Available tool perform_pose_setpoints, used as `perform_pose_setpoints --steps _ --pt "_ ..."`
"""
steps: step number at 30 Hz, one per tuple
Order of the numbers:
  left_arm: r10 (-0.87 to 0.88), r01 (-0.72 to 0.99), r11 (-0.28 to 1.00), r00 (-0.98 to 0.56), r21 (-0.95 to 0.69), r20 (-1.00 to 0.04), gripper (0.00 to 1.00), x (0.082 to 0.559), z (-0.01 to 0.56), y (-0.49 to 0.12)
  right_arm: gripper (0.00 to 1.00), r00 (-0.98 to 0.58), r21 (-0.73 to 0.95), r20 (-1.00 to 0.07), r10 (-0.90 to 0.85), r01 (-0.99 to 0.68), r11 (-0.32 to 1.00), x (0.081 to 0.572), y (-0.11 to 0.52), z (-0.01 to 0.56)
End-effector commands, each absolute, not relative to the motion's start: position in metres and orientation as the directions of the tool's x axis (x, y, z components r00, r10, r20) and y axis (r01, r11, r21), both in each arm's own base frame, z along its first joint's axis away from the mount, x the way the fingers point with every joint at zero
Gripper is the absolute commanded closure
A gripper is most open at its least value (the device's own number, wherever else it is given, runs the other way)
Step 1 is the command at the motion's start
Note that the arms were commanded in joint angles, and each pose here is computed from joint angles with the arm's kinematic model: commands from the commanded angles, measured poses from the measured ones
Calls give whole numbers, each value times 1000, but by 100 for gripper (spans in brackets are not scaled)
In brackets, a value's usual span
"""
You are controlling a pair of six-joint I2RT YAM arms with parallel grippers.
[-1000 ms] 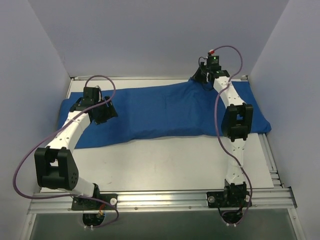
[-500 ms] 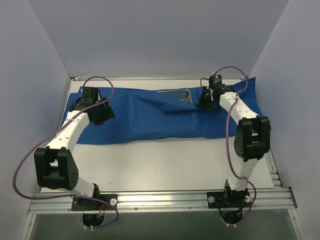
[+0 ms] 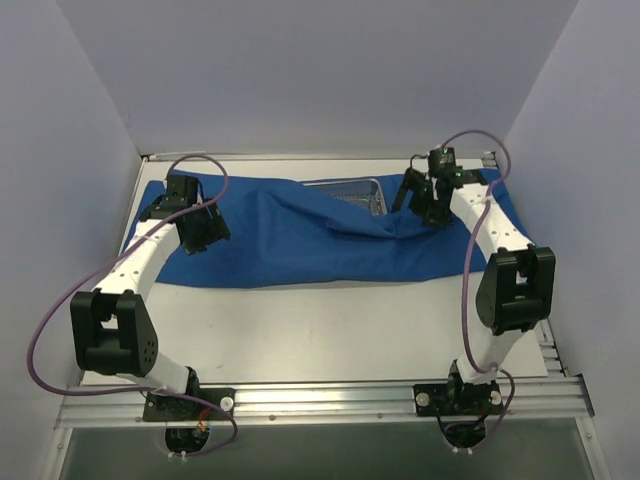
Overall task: Open and lay out the surgical kit
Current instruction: Open the surgical kit at the center of the board.
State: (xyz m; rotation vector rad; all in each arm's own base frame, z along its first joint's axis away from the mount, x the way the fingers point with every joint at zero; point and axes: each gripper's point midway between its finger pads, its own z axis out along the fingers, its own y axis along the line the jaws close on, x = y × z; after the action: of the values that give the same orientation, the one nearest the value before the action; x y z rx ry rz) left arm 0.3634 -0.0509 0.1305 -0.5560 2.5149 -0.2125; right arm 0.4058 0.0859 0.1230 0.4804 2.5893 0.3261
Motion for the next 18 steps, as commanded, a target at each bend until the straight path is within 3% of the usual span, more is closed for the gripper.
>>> perform_pose_setpoints --steps 1,7,18 --pt "-442 -345 897 -731 -278 -520 27 376 149 -48 14 -738 247 -501 453 380 892 441 42 146" --pt "-431 -324 901 -735 -288 -523 27 385 144 -52 0 -668 199 -505 546 526 827 489 9 135" --pt "-422 -311 905 -740 -290 -525 27 391 130 -54 0 -787 11 -438 434 479 878 512 26 79"
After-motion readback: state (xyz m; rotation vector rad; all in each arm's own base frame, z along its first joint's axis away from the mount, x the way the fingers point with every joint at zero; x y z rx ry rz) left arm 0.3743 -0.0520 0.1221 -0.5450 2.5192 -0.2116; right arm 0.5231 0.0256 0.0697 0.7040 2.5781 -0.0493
